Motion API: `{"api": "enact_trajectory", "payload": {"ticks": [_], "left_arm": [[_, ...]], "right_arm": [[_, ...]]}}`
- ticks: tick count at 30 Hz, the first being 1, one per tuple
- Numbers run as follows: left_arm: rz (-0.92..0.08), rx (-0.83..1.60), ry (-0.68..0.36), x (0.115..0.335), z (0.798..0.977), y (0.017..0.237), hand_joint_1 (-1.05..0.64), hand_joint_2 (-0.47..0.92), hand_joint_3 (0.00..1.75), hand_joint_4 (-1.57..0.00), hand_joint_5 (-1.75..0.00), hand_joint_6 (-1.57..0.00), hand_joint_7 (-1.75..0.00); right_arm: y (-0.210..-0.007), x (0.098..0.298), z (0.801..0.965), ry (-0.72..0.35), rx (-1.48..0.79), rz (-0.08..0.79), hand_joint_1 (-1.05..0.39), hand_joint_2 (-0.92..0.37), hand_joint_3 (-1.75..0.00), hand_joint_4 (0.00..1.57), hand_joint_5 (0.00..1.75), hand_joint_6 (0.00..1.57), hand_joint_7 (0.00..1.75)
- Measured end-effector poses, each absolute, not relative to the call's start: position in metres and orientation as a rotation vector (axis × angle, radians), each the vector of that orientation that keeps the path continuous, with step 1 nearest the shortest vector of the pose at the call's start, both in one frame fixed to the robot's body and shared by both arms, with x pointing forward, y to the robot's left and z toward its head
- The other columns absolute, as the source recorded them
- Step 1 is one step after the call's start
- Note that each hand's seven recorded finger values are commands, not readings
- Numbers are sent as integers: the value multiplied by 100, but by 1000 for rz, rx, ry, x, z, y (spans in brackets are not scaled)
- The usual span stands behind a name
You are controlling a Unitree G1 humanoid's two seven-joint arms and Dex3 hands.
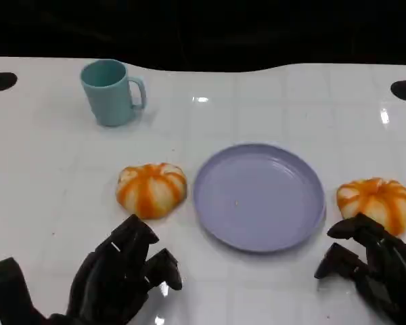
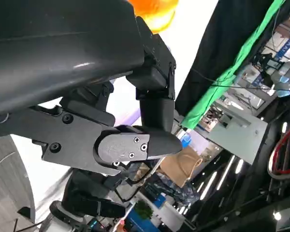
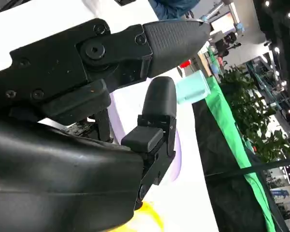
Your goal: Grasp the bread from the table and place it into the plate.
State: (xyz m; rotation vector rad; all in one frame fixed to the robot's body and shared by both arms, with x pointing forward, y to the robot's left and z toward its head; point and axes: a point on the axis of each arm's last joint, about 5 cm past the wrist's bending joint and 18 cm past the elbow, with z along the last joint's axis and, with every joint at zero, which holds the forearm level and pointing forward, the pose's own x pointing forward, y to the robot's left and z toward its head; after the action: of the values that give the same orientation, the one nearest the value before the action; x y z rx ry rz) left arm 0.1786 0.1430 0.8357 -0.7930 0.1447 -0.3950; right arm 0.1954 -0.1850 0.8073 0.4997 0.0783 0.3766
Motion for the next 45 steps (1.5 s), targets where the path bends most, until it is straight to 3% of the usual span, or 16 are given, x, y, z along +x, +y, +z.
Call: {"api": "enact_trajectory", "payload": {"ticks": [11, 12, 13, 16, 17, 22, 24, 27, 31, 38, 45], "left_arm": [[-397, -788, 146, 179, 836, 144, -57, 92, 34, -79, -175, -57, -175], [-397, -787, 146, 179, 836, 144, -58, 92, 35, -76, -174, -55, -168], [-397, -787, 146, 179, 836, 144, -59, 92, 37, -68, -174, -54, -151], [-402, -718, 130, 180, 839, 146, -56, 92, 34, -48, -147, -51, -83], [-400, -680, 105, 182, 842, 147, -55, 92, 33, -47, -142, -52, -72], [-411, -606, 30, 188, 852, 148, -55, 92, 31, -45, -137, -54, -60], [-416, -580, 30, 188, 854, 148, -50, 92, 13, -28, -105, -40, -33], [-450, -448, -19, 190, 868, 150, -50, 92, 11, -12, -93, -30, -16], [-455, -209, -103, 192, 887, 154, -49, 92, 11, -9, -87, -31, -10], [-407, 203, -146, 191, 905, 158, -50, 92, 12, -1, -77, -26, -4], [-364, 592, -226, 203, 925, 162, -53, 91, 2, 0, -55, -29, -2]], "right_arm": [[-185, 195, 807, 80, 511, 377, -51, -92, -24, 65, 151, 59, 118], [-185, 195, 807, 81, 512, 377, -52, -92, -24, 65, 151, 59, 118], [-185, 195, 807, 81, 512, 377, -52, -92, -24, 65, 151, 59, 118], [-185, 196, 808, 83, 509, 369, -53, -92, -23, 66, 151, 60, 119], [-184, 196, 808, 82, 507, 363, -53, -92, -23, 66, 151, 61, 119], [-183, 197, 809, 84, 502, 349, -53, -92, -23, 66, 151, 61, 120], [-183, 197, 809, 84, 501, 350, -54, -92, -22, 68, 151, 62, 119], [-183, 198, 810, 89, 504, 343, -55, -92, -21, 68, 149, 62, 118], [-183, 198, 809, 89, 502, 345, -55, -92, -24, 67, 149, 61, 118], [-183, 199, 809, 89, 501, 352, -54, -92, -23, 67, 150, 62, 119], [-182, 199, 809, 89, 507, 360, -56, -92, -21, 65, 155, 62, 121]]}}
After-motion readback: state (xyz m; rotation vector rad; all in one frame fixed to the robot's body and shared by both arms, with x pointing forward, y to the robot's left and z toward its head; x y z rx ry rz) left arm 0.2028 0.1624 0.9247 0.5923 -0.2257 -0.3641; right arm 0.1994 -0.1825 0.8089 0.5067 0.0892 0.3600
